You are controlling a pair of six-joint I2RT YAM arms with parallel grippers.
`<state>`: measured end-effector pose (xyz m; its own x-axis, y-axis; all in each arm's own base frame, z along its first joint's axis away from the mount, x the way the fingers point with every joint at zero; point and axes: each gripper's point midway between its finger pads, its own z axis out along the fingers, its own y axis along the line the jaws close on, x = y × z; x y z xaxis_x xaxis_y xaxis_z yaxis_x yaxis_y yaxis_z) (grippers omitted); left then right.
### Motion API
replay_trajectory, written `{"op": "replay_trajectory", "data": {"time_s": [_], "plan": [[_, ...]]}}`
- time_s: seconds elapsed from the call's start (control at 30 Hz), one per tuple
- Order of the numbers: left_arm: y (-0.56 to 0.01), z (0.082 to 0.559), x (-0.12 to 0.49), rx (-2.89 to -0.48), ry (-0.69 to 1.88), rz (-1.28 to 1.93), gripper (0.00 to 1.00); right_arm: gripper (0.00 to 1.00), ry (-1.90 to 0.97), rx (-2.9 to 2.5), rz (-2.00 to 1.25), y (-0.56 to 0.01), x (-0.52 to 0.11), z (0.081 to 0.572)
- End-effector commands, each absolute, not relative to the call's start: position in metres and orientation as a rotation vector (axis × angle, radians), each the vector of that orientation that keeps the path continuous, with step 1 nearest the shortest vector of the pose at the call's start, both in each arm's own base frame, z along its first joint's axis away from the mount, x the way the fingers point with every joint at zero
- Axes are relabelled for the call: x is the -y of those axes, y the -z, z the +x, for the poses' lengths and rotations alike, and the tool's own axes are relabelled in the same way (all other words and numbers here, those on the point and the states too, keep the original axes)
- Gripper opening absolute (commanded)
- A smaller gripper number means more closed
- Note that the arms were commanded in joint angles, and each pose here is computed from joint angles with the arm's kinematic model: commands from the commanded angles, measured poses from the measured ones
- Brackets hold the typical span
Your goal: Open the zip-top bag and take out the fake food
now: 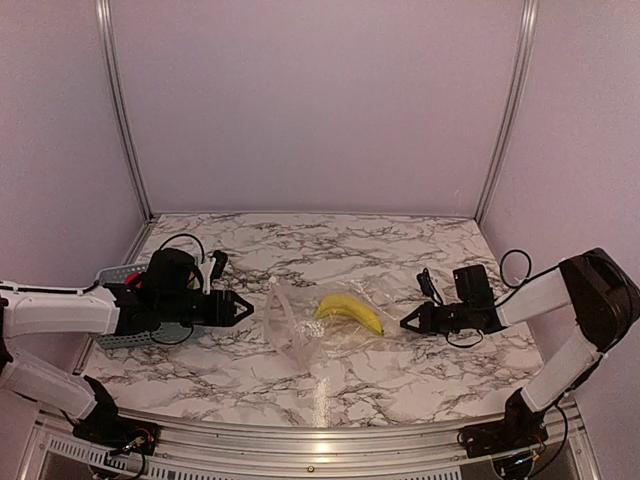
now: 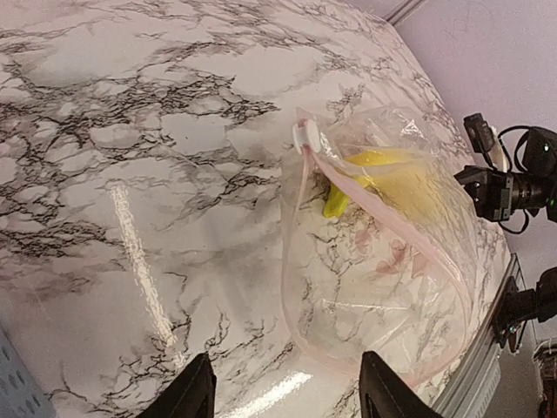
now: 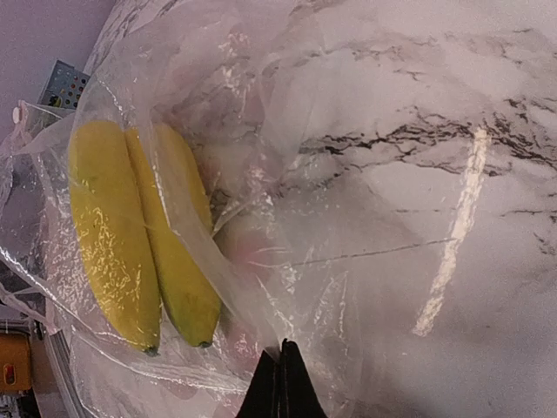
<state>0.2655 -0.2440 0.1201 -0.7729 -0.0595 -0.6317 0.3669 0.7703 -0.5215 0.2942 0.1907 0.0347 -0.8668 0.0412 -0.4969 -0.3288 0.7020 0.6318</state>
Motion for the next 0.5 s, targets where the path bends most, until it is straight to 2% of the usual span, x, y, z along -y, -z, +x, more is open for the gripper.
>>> {"op": "replay_trajectory", "data": {"time_s": [0.0,0.27,0.47], "plan": [[-0.135,0.265,0.294,-2.209,0.979,0.414,0.54,0.00,-1.029,-2.393,-0.245,-0.046,-0.193,0.298],[-0.114,0.275,0.350,-2.213,1.017,0.558,0.43,0.00,-1.028,-2.382,-0.261,-0.053,-0.194,0.302],[-0.100,0.288,0.374,-2.164,1.061,0.593,0.46,0.00,-1.022,-2.386,-0.275,-0.056,-0.196,0.306]]}}
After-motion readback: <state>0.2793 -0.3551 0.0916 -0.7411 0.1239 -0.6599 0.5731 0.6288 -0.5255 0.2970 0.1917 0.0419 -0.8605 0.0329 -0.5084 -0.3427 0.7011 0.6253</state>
